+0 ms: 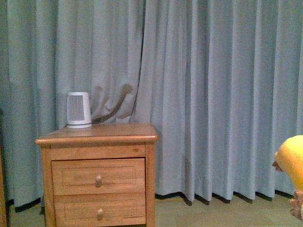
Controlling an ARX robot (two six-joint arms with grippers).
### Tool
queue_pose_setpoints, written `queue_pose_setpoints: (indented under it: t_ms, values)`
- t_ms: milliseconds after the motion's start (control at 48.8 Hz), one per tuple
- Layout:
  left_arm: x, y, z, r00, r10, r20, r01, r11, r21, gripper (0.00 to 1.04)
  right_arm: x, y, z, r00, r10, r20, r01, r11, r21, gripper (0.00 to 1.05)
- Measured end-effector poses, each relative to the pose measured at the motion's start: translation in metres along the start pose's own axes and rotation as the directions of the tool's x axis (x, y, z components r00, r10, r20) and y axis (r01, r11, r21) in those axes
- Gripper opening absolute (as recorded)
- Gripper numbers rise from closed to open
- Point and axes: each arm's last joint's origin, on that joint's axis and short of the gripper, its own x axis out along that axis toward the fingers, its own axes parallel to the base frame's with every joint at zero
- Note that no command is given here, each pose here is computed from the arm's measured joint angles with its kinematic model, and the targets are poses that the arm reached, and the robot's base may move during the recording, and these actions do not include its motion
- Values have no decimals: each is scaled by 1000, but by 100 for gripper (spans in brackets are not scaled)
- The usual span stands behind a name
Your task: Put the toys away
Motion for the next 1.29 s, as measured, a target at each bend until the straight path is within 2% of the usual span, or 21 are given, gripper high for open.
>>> queue_pose_setpoints:
  t_ms: [1291]
  values:
    - [0, 0, 0, 1000, 0, 0, 0, 1000, 0, 99, 0, 0, 0, 1000, -4, 0, 4, 1000, 0, 11]
